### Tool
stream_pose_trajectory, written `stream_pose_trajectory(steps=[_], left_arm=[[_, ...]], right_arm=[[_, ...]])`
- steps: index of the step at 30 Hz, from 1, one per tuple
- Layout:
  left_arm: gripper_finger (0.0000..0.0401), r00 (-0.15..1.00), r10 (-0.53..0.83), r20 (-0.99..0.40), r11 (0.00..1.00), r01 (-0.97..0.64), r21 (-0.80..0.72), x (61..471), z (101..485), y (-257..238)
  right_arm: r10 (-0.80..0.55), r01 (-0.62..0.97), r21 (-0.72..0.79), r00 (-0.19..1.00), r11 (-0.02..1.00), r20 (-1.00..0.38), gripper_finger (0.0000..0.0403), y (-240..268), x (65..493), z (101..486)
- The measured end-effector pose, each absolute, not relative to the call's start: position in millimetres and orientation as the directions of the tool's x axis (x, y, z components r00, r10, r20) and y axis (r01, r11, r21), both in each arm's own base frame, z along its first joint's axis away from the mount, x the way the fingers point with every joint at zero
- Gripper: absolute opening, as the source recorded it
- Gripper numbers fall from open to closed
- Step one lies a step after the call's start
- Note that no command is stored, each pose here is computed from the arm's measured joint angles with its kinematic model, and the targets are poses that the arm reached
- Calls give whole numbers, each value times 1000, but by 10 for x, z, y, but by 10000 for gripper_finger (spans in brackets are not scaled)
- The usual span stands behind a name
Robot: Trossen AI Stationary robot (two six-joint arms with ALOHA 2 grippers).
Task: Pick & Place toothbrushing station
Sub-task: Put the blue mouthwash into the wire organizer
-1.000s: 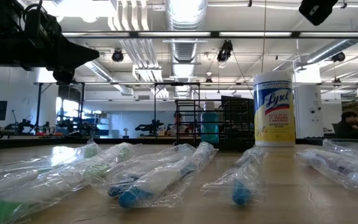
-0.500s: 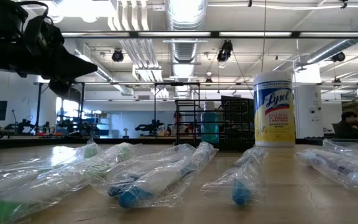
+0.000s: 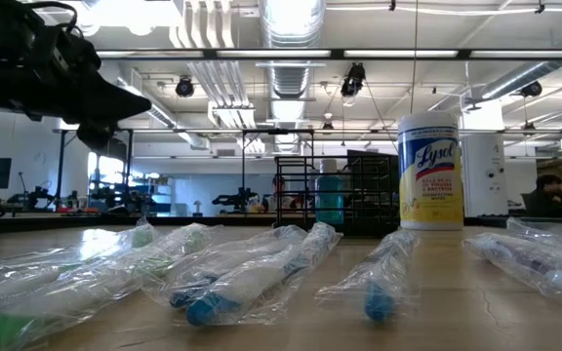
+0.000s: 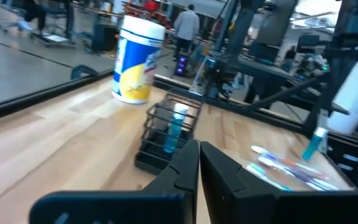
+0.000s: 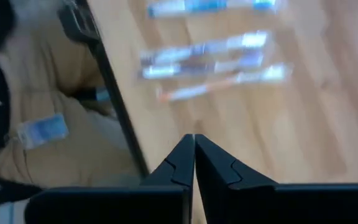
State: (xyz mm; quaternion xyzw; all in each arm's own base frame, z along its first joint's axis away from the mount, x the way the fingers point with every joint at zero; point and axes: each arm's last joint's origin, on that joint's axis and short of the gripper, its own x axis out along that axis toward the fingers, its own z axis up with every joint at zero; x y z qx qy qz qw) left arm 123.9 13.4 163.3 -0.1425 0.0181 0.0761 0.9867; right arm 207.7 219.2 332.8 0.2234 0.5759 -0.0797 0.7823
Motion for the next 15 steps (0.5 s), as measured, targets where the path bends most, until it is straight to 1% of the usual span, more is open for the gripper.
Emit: stream_pose_trajectory(steps=[2,5,11,15], left_arm=[[16,990,132,-57,950,-142,-279,1239,1634,130],[11,991,118,-57,950,-129,-285,1240,1634,126],[9,995,78,-59,954,-91,-285,1241,1631,114],[16,996,61,-59,956,-76,-284,1241,1631,109]], right_arm=[[133,436,234,249,869,-959,26,2341,2136,3290],[147,504,208,159,838,-976,53,2534,2248,3229],[147,535,190,123,823,-981,125,2807,2483,3160],[100,582,125,76,804,-992,167,2923,2579,3077]])
